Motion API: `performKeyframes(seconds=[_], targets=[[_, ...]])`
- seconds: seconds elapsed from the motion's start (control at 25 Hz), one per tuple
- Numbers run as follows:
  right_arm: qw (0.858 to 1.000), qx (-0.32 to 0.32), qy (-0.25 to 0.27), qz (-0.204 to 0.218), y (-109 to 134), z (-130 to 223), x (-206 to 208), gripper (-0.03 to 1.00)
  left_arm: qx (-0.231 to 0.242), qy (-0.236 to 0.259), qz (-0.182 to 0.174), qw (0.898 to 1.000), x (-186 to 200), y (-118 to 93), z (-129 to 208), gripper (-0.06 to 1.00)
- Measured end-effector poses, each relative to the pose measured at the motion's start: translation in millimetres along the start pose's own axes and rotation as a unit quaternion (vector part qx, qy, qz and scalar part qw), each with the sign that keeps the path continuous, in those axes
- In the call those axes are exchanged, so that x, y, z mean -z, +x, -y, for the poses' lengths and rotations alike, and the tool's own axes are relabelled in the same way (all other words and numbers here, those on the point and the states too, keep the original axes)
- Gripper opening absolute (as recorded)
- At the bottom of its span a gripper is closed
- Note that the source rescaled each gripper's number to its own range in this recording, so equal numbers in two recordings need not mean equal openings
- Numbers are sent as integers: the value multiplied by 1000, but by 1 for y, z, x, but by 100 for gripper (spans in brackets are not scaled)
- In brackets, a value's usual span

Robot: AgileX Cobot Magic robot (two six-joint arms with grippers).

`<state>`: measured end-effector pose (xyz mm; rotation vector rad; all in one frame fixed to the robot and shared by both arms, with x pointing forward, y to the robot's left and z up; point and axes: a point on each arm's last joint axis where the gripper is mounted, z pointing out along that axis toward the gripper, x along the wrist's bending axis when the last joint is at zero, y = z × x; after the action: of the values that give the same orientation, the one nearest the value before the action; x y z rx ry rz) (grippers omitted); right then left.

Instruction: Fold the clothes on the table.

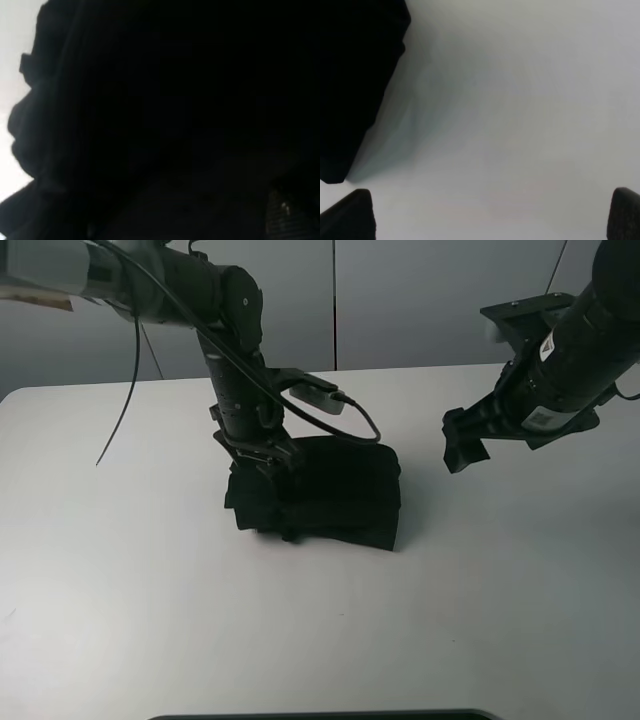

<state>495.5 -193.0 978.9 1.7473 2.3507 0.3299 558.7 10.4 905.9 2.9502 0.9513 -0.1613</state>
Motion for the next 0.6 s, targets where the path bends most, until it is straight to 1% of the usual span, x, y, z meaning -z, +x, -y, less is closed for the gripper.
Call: performKeyframes(seconds=[0.16,0.24,0.32,0.4,0.52,0.6], targets=[[1000,1,6,1,0,1,0,100,8,-2,0,1000,1,0,0,96],[1000,2,8,1,0,1,0,100,11,-14,2,1000,10,-2,0,96],[1000,1,8,0,0,2,0,100,12,-44,1,999,27,-5,-1,96],[1000,-1,11,-6,1,2,0,100,10,-89,-8,996,58,-9,0,96],[1000,4,26,-12,2,5,0,100,-4,-142,-47,989,108,-12,11,96],[999,10,30,-12,2,6,3,100,-6,-159,-85,984,136,-12,23,96]])
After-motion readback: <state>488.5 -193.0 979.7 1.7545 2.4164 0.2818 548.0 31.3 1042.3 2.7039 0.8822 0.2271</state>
